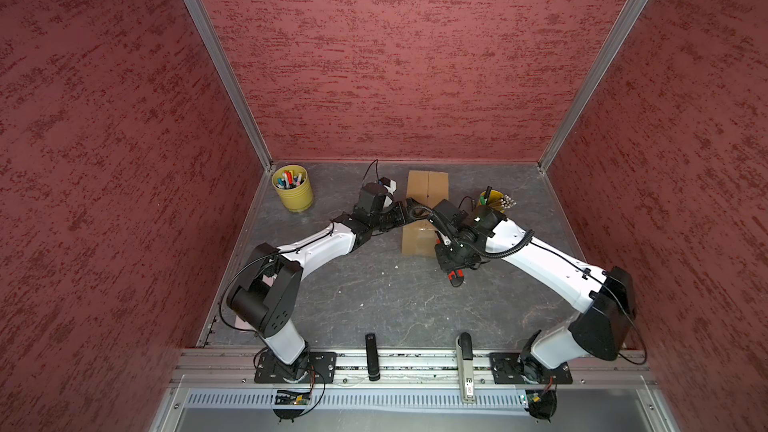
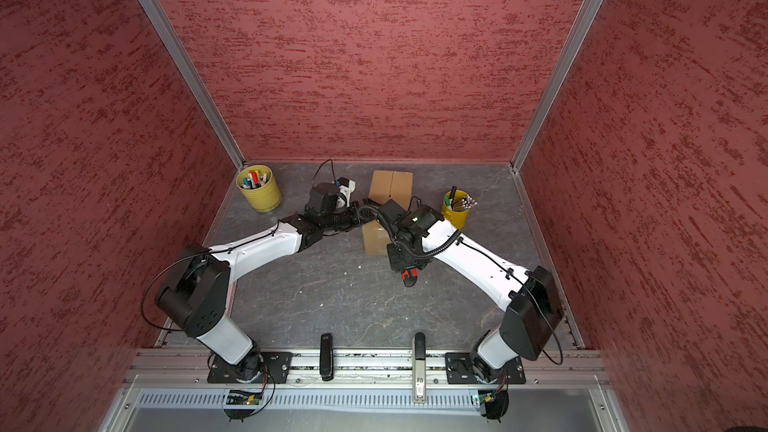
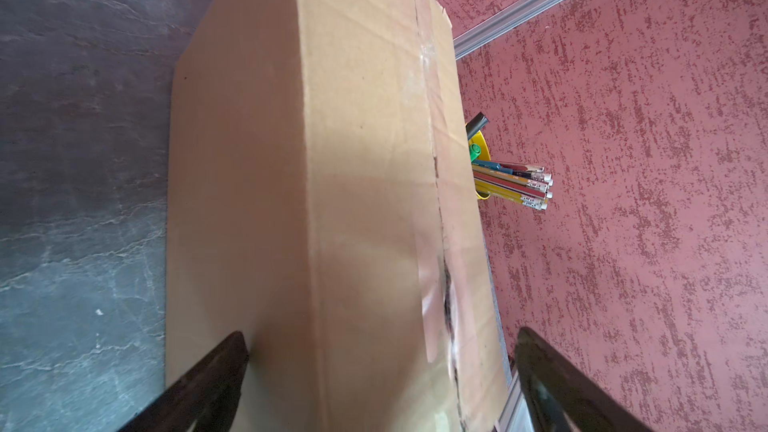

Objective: Unpack the express box

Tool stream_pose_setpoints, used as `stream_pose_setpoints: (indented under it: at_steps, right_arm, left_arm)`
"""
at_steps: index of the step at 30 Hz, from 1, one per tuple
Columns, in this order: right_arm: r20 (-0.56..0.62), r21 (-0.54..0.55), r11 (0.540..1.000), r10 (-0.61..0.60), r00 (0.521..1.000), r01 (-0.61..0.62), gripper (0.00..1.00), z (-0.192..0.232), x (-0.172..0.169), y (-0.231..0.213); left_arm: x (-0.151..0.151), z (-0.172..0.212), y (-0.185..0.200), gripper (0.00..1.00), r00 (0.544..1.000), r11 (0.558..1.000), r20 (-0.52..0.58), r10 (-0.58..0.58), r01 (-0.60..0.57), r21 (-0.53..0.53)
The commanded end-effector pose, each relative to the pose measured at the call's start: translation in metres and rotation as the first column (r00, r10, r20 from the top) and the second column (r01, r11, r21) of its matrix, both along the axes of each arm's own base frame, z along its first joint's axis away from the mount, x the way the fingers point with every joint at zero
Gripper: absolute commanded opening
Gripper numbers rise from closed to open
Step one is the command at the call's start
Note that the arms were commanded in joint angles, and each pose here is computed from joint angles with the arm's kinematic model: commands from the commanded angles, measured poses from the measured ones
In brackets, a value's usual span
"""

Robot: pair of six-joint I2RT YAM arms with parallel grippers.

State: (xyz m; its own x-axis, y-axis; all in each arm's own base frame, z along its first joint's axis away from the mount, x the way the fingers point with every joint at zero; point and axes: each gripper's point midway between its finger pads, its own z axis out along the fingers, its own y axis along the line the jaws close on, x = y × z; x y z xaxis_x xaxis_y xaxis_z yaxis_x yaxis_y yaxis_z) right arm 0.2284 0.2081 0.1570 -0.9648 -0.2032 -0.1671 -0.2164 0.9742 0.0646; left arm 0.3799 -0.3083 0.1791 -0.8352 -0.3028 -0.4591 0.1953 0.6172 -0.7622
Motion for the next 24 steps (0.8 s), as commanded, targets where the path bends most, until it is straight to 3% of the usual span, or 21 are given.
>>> stream_pose_setpoints:
  at_steps: [1, 24]
  right_arm:
    - [0.045, 0.006, 1.000, 0.021, 0.999, -0.021, 0.00, 0.011, 0.011, 0.006]
    - [0.034, -0.019, 0.999, 0.042, 0.999, -0.041, 0.00, 0.008, 0.013, 0.013]
  left_arm:
    - [-0.005, 0.017, -0.007, 1.00, 0.999, 0.999, 0.034, 0.000, 0.001, -0.041]
    - [-0.021, 0.023, -0.011, 1.00, 0.999, 0.998, 0.035, 0.038, -0.036, -0.057]
